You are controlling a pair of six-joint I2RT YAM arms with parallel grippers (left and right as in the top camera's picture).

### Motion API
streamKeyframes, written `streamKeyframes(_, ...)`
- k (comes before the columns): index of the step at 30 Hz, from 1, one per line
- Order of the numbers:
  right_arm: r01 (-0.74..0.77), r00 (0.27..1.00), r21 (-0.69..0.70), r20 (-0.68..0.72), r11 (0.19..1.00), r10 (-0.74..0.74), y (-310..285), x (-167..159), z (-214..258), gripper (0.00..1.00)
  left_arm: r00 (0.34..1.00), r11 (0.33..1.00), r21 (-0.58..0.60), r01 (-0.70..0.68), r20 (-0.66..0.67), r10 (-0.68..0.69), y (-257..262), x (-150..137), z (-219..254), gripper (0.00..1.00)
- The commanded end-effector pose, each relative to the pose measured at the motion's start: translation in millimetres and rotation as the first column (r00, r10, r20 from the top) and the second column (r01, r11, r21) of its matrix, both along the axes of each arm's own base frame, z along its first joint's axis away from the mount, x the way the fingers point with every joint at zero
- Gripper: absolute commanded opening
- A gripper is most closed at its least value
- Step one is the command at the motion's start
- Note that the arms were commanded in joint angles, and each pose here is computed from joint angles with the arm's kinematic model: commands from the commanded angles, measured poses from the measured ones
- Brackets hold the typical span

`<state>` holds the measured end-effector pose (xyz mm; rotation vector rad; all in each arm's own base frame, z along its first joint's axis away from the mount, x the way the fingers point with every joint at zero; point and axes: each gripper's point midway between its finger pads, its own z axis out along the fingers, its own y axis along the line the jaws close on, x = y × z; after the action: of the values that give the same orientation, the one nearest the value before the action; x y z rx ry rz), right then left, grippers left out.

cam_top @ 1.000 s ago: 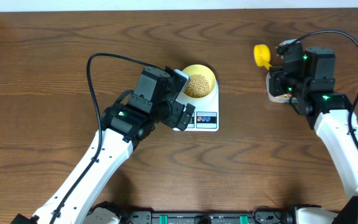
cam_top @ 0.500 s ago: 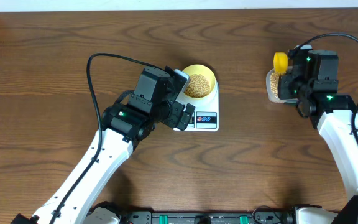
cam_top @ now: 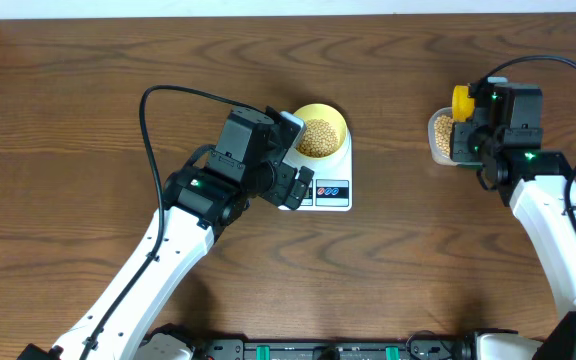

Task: Scoop item into bowl and weigh 50g on scale
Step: 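Dip the scoop into the tub and drag it to pick up soybeans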

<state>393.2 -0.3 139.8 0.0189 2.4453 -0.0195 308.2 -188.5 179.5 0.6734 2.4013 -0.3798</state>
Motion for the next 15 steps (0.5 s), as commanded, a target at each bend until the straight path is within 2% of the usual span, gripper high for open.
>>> streamKeyframes(1,0.071,0.997,0.024,-0.027,0.997,-0.071,-6,-1,-6,0.01,1.000,1.000,0.011,-0.004,0.013,0.004,3,3,2,0.98)
streamKeyframes(8,0.072,0.994,0.020,-0.084,0.997,-0.070,-6,-12,-15,0.02,1.000,1.000,0.011,-0.004,0.013,0.004,3,3,2,0.98)
streamKeyframes(15,0.081,0.994,0.028,-0.076,0.996,-0.079,-6,-13,-11,0.01,1.000,1.000,0.011,-0.004,0.013,0.004,3,3,2,0.98)
